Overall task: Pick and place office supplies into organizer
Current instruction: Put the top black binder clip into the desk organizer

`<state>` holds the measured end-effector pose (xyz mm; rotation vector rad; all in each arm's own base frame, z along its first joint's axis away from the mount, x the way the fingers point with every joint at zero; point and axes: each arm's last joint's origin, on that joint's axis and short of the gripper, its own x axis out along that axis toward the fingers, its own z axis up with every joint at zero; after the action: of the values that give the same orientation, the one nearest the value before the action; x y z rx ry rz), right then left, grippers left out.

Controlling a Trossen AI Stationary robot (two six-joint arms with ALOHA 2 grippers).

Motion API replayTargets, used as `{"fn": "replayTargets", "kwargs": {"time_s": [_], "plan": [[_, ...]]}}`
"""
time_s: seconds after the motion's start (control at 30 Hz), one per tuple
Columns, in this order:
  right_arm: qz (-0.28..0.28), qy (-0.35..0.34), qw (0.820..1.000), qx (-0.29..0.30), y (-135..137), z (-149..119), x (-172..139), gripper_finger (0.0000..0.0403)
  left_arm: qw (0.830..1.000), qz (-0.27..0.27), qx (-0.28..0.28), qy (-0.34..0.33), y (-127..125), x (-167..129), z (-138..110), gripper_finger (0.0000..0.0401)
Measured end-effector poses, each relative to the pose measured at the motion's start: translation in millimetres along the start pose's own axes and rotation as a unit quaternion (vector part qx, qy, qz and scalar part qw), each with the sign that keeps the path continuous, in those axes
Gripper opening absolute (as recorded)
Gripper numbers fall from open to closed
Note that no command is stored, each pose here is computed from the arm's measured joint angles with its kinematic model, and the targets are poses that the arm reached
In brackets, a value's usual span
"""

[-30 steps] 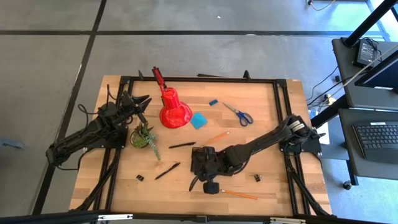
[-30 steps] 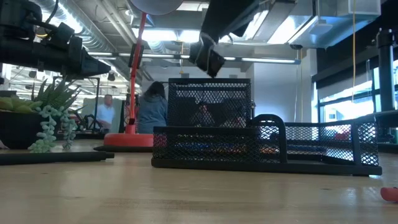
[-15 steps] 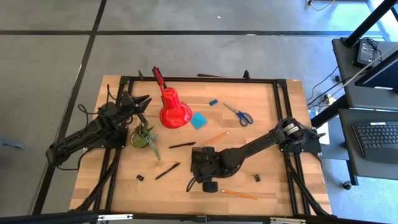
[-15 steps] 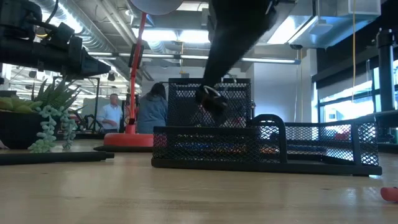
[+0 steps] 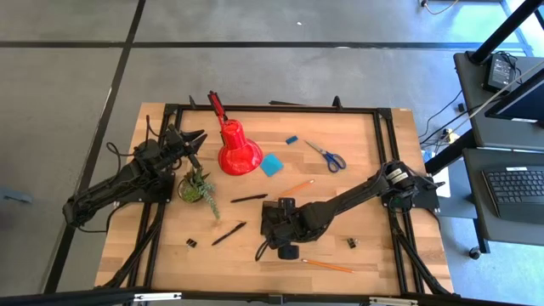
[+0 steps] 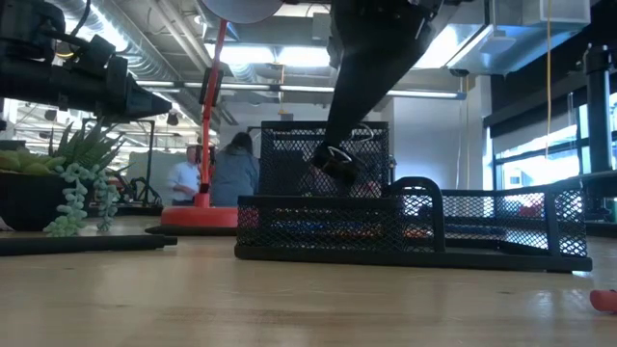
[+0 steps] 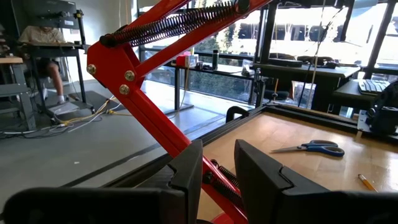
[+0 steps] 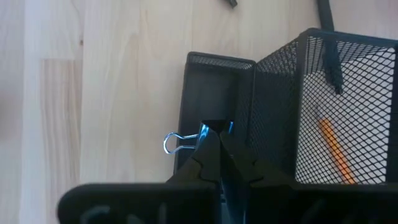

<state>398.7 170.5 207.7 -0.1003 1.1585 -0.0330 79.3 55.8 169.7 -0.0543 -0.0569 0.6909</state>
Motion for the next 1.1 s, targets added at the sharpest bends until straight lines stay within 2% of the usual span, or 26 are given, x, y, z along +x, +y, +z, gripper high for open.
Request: {"fn": "replayTargets", "kwargs": {"time_s": [0.47, 1.1], "plan": [[-0.009, 0.017, 1.0, 0.017, -7, -9, 15, 0.0003, 1.0, 0.0, 0.0, 0.0, 0, 0, 0, 0.0088], [-0.01, 0.018, 0.999, 0.031, -8, -9, 15, 0.0013, 1.0, 0.0, 0.0, 0.0, 0, 0, 0, 0.0088]]}}
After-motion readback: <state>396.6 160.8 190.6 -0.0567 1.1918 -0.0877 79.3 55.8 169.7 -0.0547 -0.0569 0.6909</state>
